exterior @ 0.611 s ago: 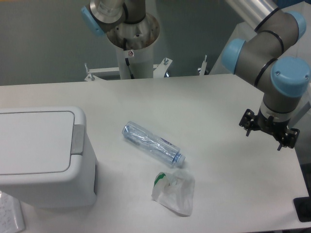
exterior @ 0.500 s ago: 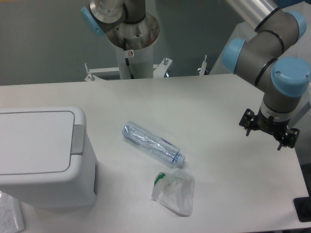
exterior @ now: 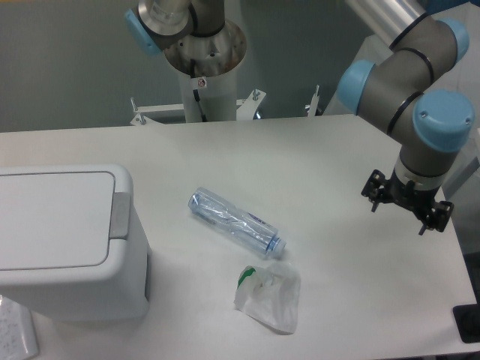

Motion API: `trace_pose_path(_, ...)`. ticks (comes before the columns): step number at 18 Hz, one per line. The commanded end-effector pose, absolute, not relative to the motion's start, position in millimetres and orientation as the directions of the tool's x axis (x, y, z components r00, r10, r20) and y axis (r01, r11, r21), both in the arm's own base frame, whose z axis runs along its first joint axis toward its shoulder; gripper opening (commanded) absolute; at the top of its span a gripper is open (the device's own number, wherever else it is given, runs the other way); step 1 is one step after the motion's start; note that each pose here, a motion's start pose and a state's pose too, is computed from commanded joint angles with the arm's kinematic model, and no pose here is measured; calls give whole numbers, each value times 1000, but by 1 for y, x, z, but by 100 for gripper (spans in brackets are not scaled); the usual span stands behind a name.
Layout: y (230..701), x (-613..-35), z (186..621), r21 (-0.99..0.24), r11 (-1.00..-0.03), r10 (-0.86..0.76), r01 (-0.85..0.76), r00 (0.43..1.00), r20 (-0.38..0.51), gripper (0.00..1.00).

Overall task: Open the trash can
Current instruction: 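Move the gripper from its start pose toward the white trash bin, then lower the gripper onto the edge of the bin's white lid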

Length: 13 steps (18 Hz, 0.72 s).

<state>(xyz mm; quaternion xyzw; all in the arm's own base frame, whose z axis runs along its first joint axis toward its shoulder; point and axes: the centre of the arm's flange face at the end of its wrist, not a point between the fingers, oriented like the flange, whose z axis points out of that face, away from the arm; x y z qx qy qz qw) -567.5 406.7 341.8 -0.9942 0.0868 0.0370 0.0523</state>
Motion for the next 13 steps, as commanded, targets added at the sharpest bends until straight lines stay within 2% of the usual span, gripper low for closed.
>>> trace_pose_path(3,408,-544,354,-150,-981,-112,-121,991,-68,100)
trace_pose_path(6,435,-519,356,-218,-975,-47,-50,999,-21,100)
trace_pose_path(9,458,-495,372,-296,-950,86,94,996,39,100)
trace_pose_path(11,480,-477,385,-338,-926,166,168,986,35,100)
trace_pose_path(13,499,-452,401,-368,-910,181,188,982,56,100)
